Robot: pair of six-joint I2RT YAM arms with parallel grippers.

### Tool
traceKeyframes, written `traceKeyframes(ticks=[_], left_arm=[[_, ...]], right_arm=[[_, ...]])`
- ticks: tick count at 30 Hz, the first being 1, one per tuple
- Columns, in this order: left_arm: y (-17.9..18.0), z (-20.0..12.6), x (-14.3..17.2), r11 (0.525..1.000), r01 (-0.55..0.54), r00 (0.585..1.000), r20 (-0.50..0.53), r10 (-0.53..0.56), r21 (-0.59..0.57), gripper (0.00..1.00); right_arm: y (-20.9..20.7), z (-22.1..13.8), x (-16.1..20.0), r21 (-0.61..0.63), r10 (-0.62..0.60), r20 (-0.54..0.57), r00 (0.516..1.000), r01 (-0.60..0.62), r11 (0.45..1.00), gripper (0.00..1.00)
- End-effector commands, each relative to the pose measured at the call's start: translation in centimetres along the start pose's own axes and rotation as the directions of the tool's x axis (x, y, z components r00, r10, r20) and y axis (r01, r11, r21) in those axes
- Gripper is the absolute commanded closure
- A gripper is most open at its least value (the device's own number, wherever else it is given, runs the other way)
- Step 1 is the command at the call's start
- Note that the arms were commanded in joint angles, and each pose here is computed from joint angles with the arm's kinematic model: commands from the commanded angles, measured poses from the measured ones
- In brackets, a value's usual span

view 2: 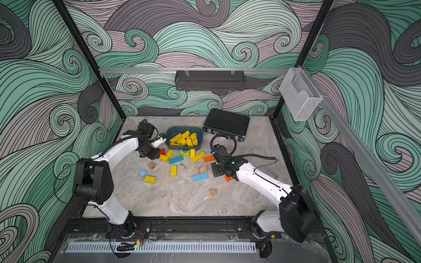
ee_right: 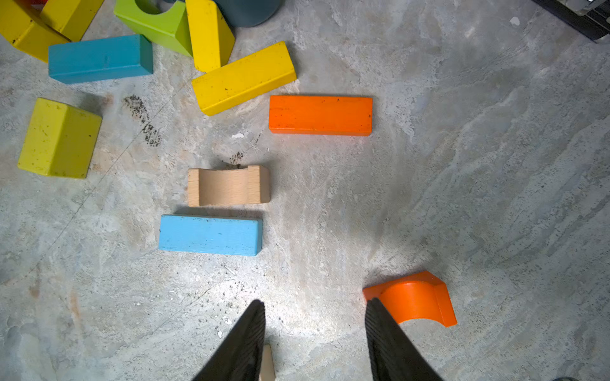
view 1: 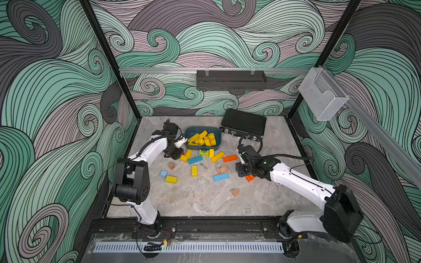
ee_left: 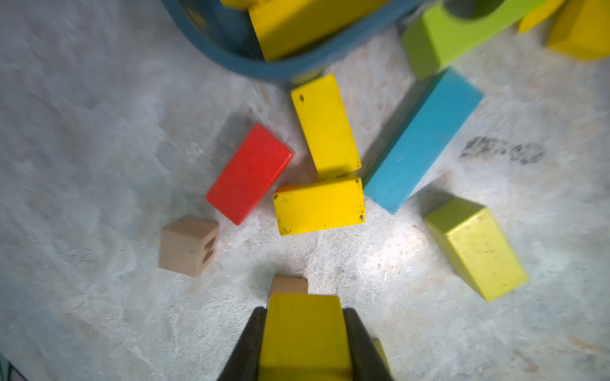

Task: Pick out the yellow building blocks
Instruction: Pick up the building block from the center of the board, then place the building block in the storage box.

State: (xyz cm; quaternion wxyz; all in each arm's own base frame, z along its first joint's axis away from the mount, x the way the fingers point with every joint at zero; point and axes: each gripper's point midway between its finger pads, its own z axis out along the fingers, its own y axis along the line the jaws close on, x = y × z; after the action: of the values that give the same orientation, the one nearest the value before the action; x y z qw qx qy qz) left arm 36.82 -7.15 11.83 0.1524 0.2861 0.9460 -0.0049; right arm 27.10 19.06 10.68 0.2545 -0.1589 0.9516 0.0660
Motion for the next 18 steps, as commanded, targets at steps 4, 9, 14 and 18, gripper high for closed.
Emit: traceKeyframes(ticks=[4, 9, 14, 18], left_arm=[[-0.5, -5.1, -6.3, 0.994, 0.001, 0.984, 0.177, -0.02, 0.106, 0.82], [0.2, -5.3, -11.8, 0.99, 0.021, 0.963, 0.262, -0.058, 0.14, 0.81], [0.4, -2.2, -15.1, 0.985, 0.008, 0.965, 0.257, -0.053, 0.171, 0.8], [0.3, 1.6, -16.5, 0.986, -0.013, 0.973, 0.23, -0.027, 0.169, 0.79]], right_arm=[[0.0, 0.6, 0.6, -0.014, 0.049, 0.007, 0.999, -0.049, 0.999, 0.48], [0.3, 0.6, 1.8, -0.039, 0.075, -0.013, 0.997, -0.076, 0.996, 0.48], [0.5, 0.1, 2.9, -0.052, 0.102, -0.017, 0.995, -0.103, 0.993, 0.48], [0.6, -0.7, 3.7, -0.044, 0.111, -0.018, 0.994, -0.112, 0.993, 0.48]])
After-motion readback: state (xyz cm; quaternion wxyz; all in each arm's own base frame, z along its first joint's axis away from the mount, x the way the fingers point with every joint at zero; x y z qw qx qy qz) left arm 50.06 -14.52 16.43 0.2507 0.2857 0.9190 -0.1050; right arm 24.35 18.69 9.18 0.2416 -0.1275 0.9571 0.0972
